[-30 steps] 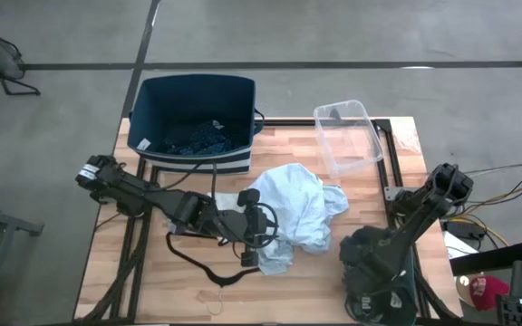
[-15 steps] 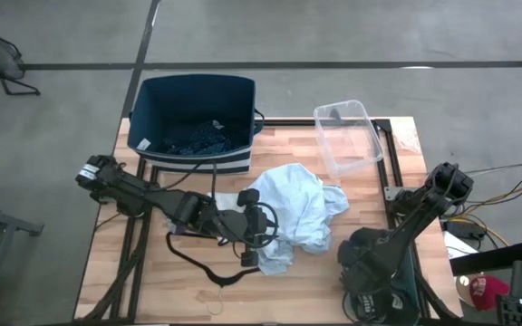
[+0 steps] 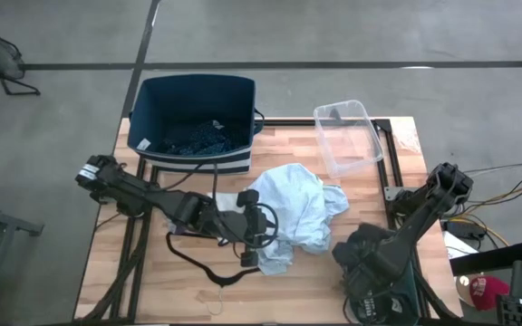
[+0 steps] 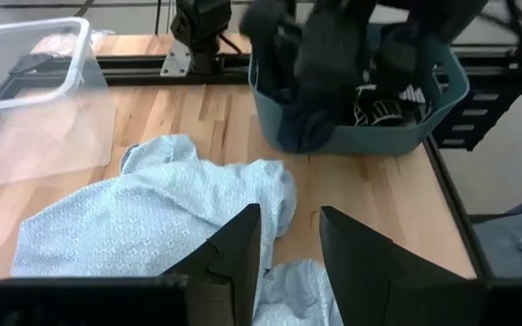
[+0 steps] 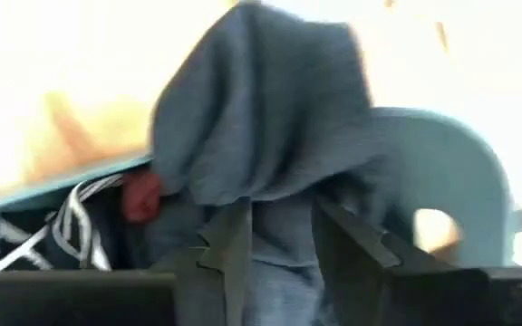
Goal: Pick & Place Cloths
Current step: Put the white shirt into the laundry organizer
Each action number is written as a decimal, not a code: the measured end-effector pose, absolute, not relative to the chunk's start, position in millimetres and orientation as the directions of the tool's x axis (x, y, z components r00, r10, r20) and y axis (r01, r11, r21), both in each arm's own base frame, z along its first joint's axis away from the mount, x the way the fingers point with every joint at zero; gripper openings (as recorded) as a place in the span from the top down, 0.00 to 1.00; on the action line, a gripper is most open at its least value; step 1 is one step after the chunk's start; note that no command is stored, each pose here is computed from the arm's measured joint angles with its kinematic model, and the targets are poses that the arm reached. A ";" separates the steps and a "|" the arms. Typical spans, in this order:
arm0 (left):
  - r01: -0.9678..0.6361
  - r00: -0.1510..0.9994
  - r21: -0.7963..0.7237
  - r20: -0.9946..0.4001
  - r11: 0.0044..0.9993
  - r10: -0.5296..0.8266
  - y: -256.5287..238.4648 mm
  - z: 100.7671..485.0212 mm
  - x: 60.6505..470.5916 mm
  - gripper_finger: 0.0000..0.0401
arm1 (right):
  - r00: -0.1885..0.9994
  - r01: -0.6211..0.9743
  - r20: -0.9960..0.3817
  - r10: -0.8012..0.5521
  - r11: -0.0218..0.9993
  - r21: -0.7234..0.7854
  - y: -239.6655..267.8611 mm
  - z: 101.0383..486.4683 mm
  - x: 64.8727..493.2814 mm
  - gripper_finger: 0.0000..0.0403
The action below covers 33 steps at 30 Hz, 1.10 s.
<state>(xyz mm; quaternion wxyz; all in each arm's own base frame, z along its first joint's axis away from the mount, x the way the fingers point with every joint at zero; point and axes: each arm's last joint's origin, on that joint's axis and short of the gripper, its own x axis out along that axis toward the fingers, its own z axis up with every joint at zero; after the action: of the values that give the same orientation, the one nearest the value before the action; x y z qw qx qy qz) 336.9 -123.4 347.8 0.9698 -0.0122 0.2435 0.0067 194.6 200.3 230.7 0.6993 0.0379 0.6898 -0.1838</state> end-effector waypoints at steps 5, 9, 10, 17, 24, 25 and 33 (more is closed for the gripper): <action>-0.025 0.869 -0.004 -0.495 1.000 0.020 -122.0 333.2 337.1 0.70 | 0.044 0.305 -0.965 -0.257 0.924 -0.232 200.7 248.8 198.0 0.60; -0.086 0.855 0.061 -0.507 0.994 0.105 -118.0 319.2 336.7 0.70 | 0.114 0.271 -0.962 -0.249 0.939 -0.211 203.3 263.6 204.2 0.53; -0.107 0.855 0.077 -0.502 0.991 0.131 -117.2 315.8 336.7 0.70 | 0.139 0.267 -0.957 -0.254 0.940 -0.211 203.7 267.5 205.9 0.51; -0.136 0.857 0.106 -0.487 0.985 0.171 -106.1 296.1 340.3 0.67 | 0.357 0.199 -0.863 -0.358 0.932 -0.304 204.3 288.5 215.3 0.45; -0.200 0.826 0.117 -0.513 0.973 0.232 -83.0 281.8 345.9 0.49 | 0.444 0.174 -0.782 -0.438 0.898 -0.405 198.5 295.0 222.6 0.45; -0.207 0.820 0.110 -0.522 0.972 0.233 -80.4 279.3 347.6 0.46 | 0.449 0.177 -0.774 -0.446 0.894 -0.412 198.0 295.2 223.0 0.46; -0.129 0.788 0.053 -0.600 0.990 0.135 -72.7 242.0 372.6 0.24 | 0.506 0.186 -0.716 -0.481 0.871 -0.454 195.8 302.4 224.6 0.53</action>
<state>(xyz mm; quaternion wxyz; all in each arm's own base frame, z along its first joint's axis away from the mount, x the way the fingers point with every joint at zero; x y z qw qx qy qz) 372.6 -72.7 242.0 0.9456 0.0045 0.3177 0.0697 224.6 195.8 302.4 0.8527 -0.1617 0.4567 -0.1955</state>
